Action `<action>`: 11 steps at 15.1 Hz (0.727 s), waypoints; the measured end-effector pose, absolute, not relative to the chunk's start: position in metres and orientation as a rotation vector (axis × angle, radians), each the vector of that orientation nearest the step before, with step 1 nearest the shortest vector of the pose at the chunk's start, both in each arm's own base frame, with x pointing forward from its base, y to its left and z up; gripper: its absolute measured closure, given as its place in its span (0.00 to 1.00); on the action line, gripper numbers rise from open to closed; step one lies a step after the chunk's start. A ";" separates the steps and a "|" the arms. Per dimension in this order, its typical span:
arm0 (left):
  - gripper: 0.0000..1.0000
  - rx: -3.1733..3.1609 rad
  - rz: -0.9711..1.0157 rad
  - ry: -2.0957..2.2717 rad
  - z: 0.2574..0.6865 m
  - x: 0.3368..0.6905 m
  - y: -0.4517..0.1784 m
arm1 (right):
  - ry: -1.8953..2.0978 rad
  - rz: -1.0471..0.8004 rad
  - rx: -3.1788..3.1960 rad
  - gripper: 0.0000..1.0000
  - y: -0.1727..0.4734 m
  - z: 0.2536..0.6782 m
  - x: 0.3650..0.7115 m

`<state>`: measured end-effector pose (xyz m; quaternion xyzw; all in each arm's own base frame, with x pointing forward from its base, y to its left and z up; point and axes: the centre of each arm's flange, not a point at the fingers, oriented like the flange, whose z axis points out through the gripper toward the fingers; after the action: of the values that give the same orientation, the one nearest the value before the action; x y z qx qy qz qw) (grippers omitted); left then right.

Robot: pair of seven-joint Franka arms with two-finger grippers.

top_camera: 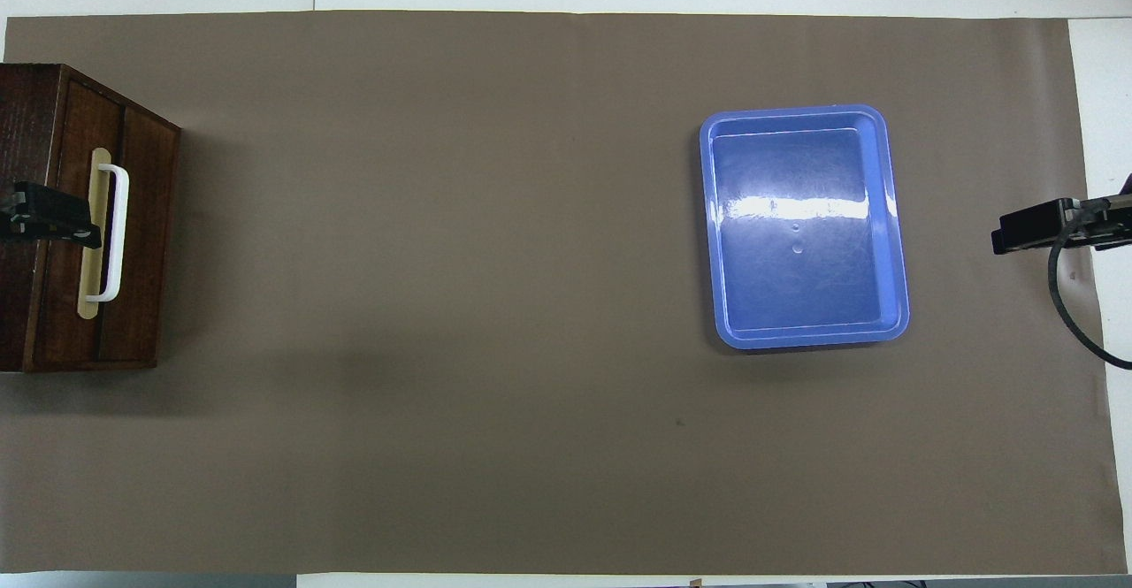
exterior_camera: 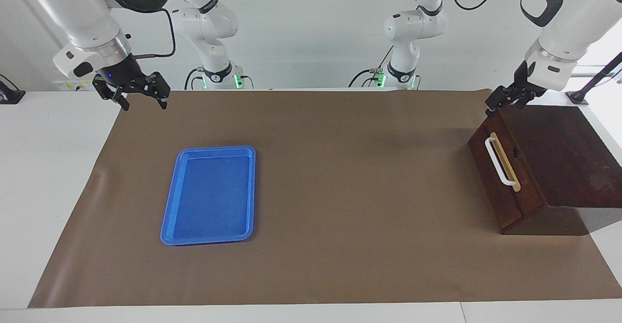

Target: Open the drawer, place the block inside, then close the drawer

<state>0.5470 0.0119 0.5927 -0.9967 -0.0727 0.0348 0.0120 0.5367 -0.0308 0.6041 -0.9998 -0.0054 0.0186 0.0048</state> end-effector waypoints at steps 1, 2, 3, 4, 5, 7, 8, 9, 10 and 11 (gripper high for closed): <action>0.00 -3.109 0.112 -0.200 0.593 0.547 0.009 | -0.016 0.058 -3.131 0.00 -0.031 0.604 0.537; 0.00 -3.110 0.114 -0.181 0.592 0.547 0.007 | -0.015 0.058 -3.131 0.00 -0.032 0.604 0.537; 0.00 -3.112 0.116 -0.164 0.592 0.547 0.006 | -0.014 0.058 -3.131 0.00 -0.032 0.604 0.537; 0.00 -3.112 0.117 -0.152 0.592 0.547 0.004 | -0.013 0.058 -3.131 0.00 -0.032 0.604 0.537; 0.00 -3.112 0.119 -0.144 0.592 0.546 0.002 | -0.013 0.058 -3.131 0.00 -0.032 0.604 0.537; 0.00 -3.113 0.122 -0.132 0.592 0.546 -0.001 | -0.012 0.058 -3.131 0.00 -0.032 0.604 0.537; 0.00 -3.113 0.123 -0.124 0.592 0.546 -0.003 | -0.012 0.058 -3.131 0.00 -0.032 0.604 0.537; 0.00 -3.113 0.123 -0.118 0.592 0.546 -0.006 | -0.012 0.058 -3.131 0.00 -0.033 0.604 0.537; 0.00 -3.114 0.121 -0.109 0.593 0.546 -0.008 | -0.012 0.058 -3.131 0.00 -0.033 0.604 0.537; 0.00 -3.115 0.118 -0.100 0.593 0.546 -0.010 | -0.012 0.058 -3.131 0.00 -0.033 0.604 0.537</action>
<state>0.5462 -0.0102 0.5934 -0.9987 -0.0321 0.0379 0.0116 0.5366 -0.0326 0.6041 -0.9998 -0.0037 0.0187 0.0050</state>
